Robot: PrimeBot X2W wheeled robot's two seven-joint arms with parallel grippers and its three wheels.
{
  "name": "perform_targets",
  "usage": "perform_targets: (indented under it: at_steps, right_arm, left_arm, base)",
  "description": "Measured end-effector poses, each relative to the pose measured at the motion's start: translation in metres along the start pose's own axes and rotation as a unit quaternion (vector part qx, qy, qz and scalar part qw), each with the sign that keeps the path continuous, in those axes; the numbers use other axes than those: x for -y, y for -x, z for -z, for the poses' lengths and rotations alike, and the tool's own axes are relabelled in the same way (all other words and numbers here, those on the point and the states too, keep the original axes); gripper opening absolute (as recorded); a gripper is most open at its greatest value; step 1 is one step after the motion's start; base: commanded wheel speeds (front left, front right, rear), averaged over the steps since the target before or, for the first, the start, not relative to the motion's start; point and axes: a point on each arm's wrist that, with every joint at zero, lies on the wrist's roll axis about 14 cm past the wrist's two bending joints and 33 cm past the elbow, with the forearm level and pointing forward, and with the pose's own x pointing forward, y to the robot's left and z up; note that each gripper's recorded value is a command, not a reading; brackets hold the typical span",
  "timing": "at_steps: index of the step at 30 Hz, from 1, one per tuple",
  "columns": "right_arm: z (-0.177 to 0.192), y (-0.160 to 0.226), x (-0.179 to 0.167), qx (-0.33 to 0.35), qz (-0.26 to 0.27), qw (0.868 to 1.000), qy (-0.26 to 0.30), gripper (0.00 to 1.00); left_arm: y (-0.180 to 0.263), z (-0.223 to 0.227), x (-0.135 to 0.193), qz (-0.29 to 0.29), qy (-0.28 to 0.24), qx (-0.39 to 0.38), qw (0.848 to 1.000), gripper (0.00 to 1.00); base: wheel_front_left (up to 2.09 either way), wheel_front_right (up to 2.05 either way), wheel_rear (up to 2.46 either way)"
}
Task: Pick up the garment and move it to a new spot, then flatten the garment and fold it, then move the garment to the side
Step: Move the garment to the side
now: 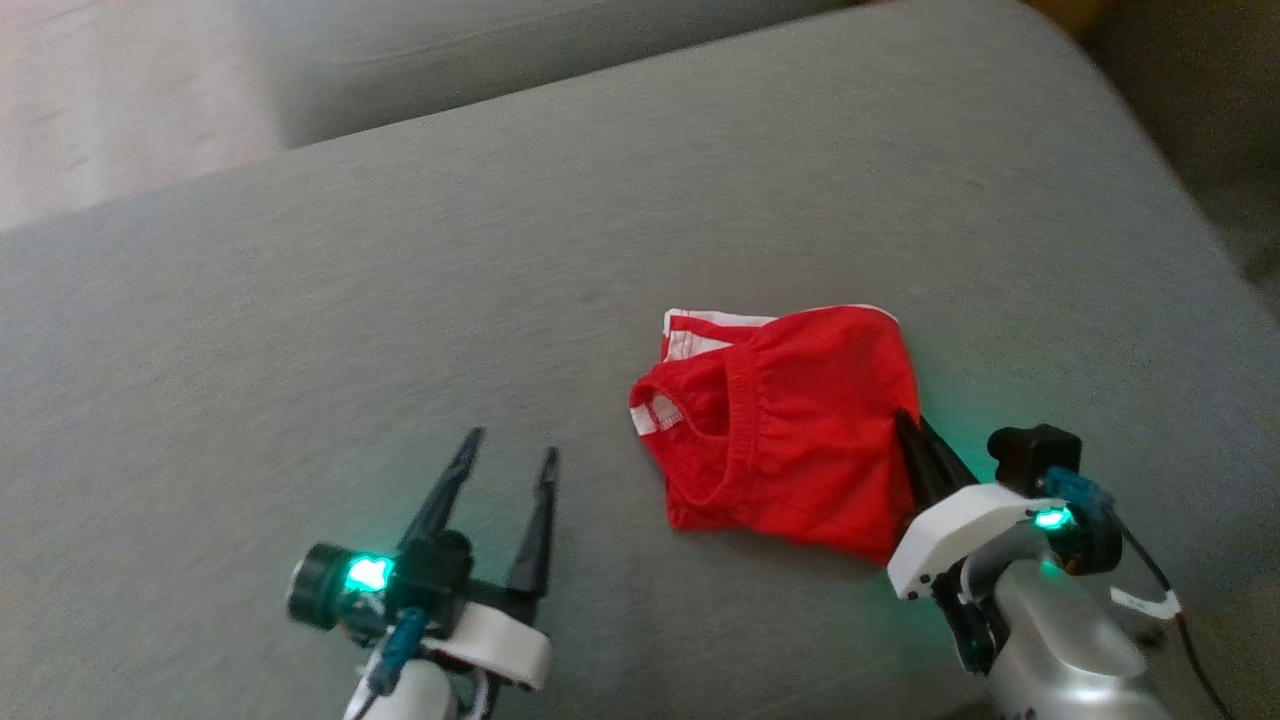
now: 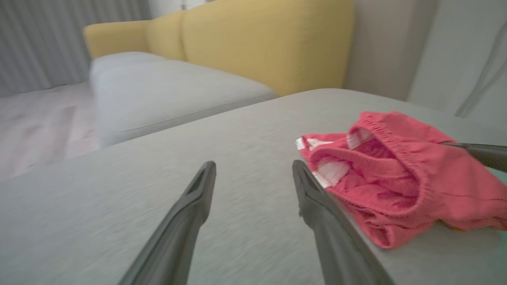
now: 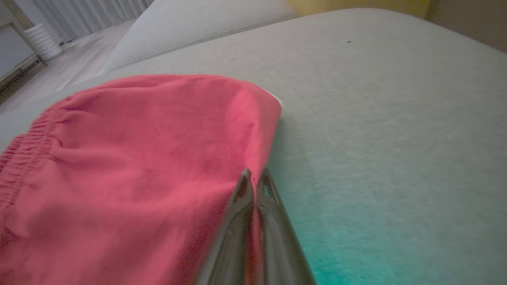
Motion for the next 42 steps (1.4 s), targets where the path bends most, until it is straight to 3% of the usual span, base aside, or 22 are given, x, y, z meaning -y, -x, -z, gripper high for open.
perform_targets:
  at_steps: [1, 4, 11, 21, 27, 31, 32, 33, 38, 42]
  right_arm:
    - [-0.001, 0.013, 0.022, 0.009, 0.033, 0.999, -0.021, 0.00]
    - [0.002, 0.034, 0.046, 0.020, 0.074, 0.996, -0.044, 0.00]
    - [0.007, 0.051, 0.080, 0.025, 0.134, 0.988, -0.073, 0.00]
    - [-0.042, 0.004, 0.111, 0.031, 0.135, 0.990, 0.038, 0.00]
    - [-0.096, -0.020, 0.164, 0.032, 0.175, 0.977, 0.115, 0.00]
    - [-0.118, -0.025, 0.194, 0.027, 0.211, 0.968, 0.134, 0.00]
    - [-0.121, -0.025, 0.201, 0.028, 0.222, 0.966, 0.133, 0.21]
    - [-0.124, -0.024, 0.208, 0.027, 0.232, 0.963, 0.132, 1.00]
    - [-0.136, -0.022, 0.220, 0.053, 0.260, 0.957, 0.116, 1.00]
    - [-0.156, -0.040, 0.186, 0.104, 0.228, 0.961, 0.117, 1.00]
  left_arm:
    - [-0.013, -0.006, 0.030, 0.054, -0.002, 0.009, 0.998, 1.00]
    - [-0.024, -0.009, 0.073, 0.125, 0.006, 0.012, 0.992, 1.00]
    - [-0.025, 0.013, 0.115, 0.198, 0.009, -0.016, 0.980, 1.00]
    - [-0.016, 0.038, 0.081, 0.154, 0.014, -0.049, 0.987, 1.00]
    - [-0.010, 0.052, 0.055, 0.117, 0.017, -0.067, 0.991, 1.00]
    - [-0.011, 0.055, 0.042, 0.099, 0.016, -0.069, 0.993, 1.00]
    - [-0.013, 0.054, 0.039, 0.095, 0.016, -0.067, 0.993, 1.00]
    - [-0.015, 0.053, 0.035, 0.091, 0.016, -0.064, 0.994, 1.00]
    - [-0.018, 0.055, 0.019, 0.067, 0.012, -0.065, 0.996, 1.00]
    - [-0.018, 0.053, 0.002, 0.038, 0.007, -0.064, 0.997, 1.00]
  base:
    - [0.00, 0.00, 0.00]
    - [0.00, 0.00, 0.00]
    - [0.00, 0.00, 0.00]
    - [0.00, 0.00, 0.00]
    - [0.00, 0.00, 0.00]
    - [0.00, 0.00, 0.00]
    - [0.00, 0.00, 0.00]
    - [0.00, 0.00, 0.00]
    - [0.00, 0.00, 0.00]
    - [0.00, 0.00, 0.00]
